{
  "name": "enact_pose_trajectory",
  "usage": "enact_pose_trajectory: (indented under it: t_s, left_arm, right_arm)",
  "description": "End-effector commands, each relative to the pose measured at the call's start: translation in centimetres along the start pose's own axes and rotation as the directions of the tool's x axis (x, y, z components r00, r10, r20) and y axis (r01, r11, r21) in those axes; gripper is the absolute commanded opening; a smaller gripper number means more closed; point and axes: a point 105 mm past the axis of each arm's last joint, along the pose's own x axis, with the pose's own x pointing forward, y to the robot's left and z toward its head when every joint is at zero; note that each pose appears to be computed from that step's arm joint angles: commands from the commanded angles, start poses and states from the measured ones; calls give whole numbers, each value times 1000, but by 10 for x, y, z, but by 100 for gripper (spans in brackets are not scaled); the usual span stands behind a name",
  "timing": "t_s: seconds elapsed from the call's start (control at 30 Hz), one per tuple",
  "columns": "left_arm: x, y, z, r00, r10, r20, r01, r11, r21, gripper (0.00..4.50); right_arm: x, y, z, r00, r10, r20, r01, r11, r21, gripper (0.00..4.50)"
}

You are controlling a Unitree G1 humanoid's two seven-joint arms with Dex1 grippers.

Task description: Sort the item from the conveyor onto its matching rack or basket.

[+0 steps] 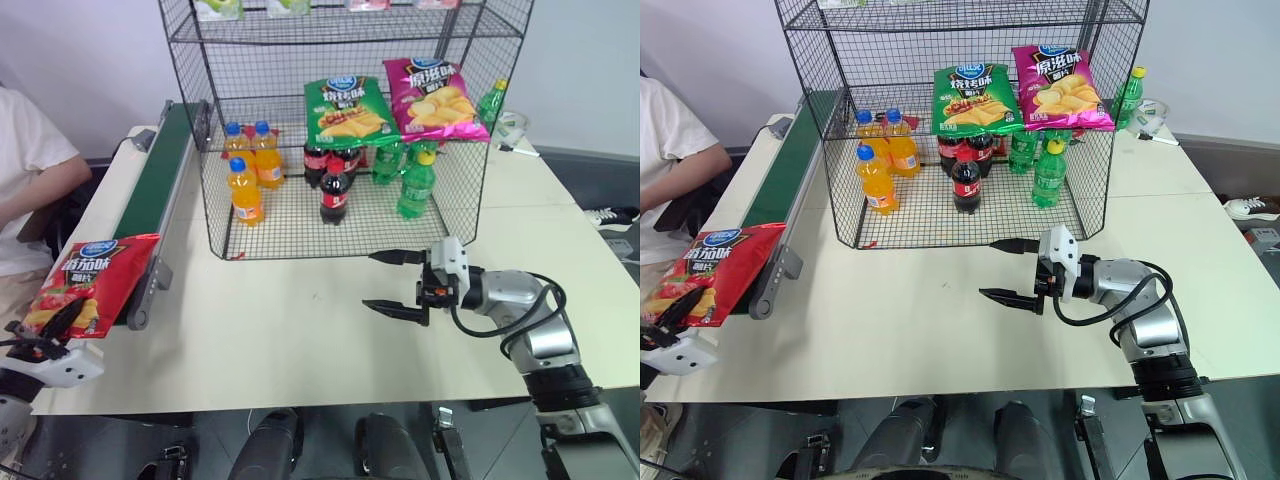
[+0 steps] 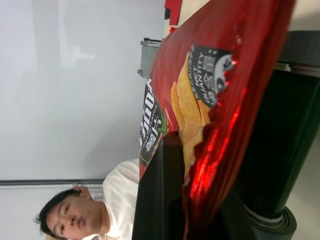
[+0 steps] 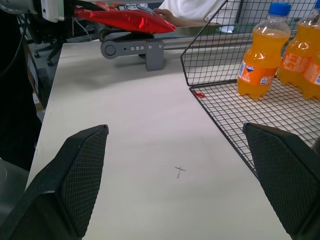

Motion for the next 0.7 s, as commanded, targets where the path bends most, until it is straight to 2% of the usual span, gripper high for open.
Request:
enact_pose_trajectory:
  t_s: [0.03,0.23,0.3,0.37,0.57,0.7]
  left_arm:
    - [5,35,13,989,137,48,-138,990,18,4]
    - [19,77,59,947,253,199,-268,962,53,4]
    - [27,87,84,920,272,280,-298,953,54,4]
    - [34,92,103,900,280,334,-313,948,49,4]
    - [70,117,153,819,344,459,-383,924,-8,4]
    - [97,137,173,778,406,480,-439,897,-47,4]
  right_arm:
    - [-8,-6,19,996,-55,66,59,996,-67,450]
    - [-13,-17,38,961,-190,202,212,973,-91,450]
    - [-17,-24,46,930,-266,254,299,949,-100,450]
    - [-18,-24,49,917,-287,276,324,941,-99,450]
    - [-28,-45,65,824,-433,366,502,857,-117,450]
    - [-27,-47,67,812,-454,367,530,836,-139,450]
